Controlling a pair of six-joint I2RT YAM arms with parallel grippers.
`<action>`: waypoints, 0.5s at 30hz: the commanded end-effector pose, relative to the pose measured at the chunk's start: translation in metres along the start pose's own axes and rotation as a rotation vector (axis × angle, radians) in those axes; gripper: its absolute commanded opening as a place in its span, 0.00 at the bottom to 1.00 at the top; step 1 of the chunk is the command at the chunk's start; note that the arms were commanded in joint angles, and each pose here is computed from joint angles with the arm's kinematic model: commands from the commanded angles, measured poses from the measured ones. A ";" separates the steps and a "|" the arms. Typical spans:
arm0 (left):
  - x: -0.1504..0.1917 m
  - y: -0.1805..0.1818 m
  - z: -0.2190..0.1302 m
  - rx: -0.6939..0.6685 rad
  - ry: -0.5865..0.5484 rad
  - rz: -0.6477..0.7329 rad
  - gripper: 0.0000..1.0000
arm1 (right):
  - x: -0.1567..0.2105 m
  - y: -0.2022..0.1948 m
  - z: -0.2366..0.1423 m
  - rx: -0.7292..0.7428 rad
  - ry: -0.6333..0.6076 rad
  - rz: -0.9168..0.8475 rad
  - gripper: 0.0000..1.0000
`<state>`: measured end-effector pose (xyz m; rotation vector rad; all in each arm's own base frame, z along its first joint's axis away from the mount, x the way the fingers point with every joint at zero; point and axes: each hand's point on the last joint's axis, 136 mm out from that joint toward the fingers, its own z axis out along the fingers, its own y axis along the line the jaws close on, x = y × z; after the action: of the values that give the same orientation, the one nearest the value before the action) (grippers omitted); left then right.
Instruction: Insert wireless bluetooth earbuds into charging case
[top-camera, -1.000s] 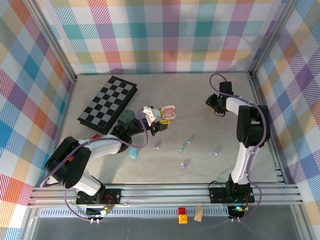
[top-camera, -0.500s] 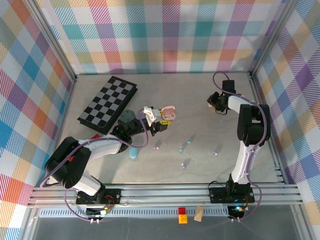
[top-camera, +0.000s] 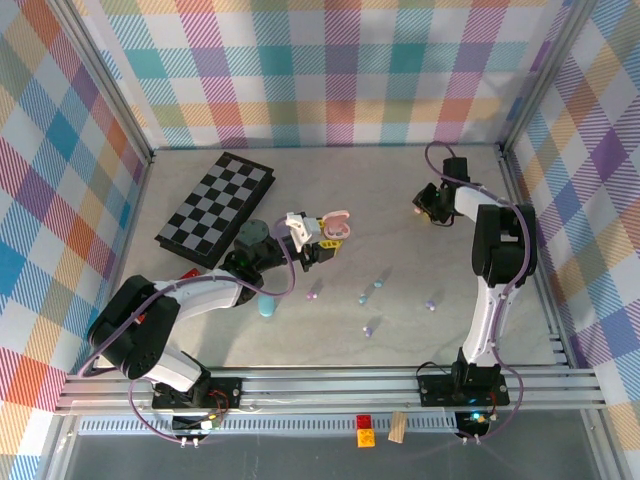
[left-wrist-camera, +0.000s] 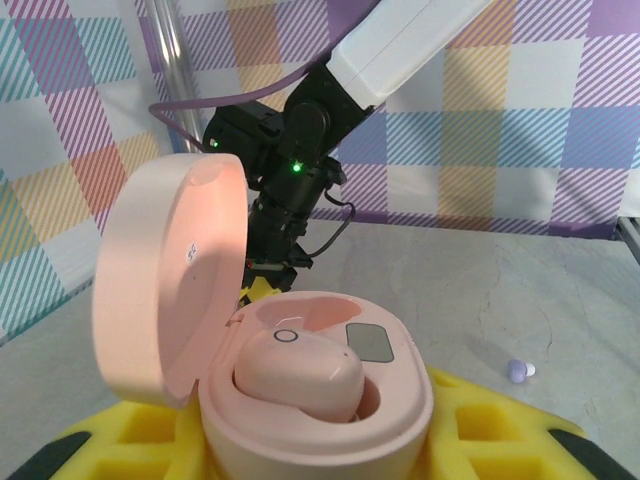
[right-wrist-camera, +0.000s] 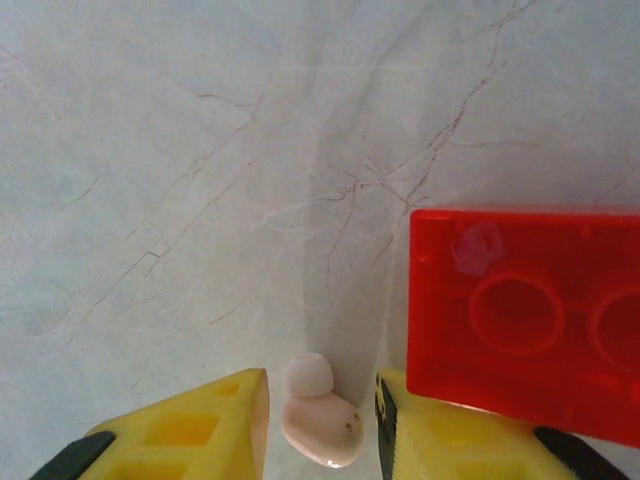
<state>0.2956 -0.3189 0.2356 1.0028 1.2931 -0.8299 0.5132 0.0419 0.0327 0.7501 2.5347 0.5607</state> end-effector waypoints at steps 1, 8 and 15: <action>-0.009 -0.002 -0.005 0.008 -0.024 0.022 0.26 | 0.006 0.002 0.004 -0.003 0.049 -0.027 0.32; -0.010 -0.001 -0.006 0.003 -0.030 0.023 0.26 | 0.015 0.007 0.009 -0.030 0.112 -0.047 0.26; -0.010 -0.001 -0.009 -0.005 -0.029 0.022 0.26 | 0.020 0.007 0.008 -0.035 0.135 -0.052 0.18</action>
<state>0.2943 -0.3169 0.2331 1.0020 1.2996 -0.8294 0.5110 0.0541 0.0288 0.6801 2.6060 0.6281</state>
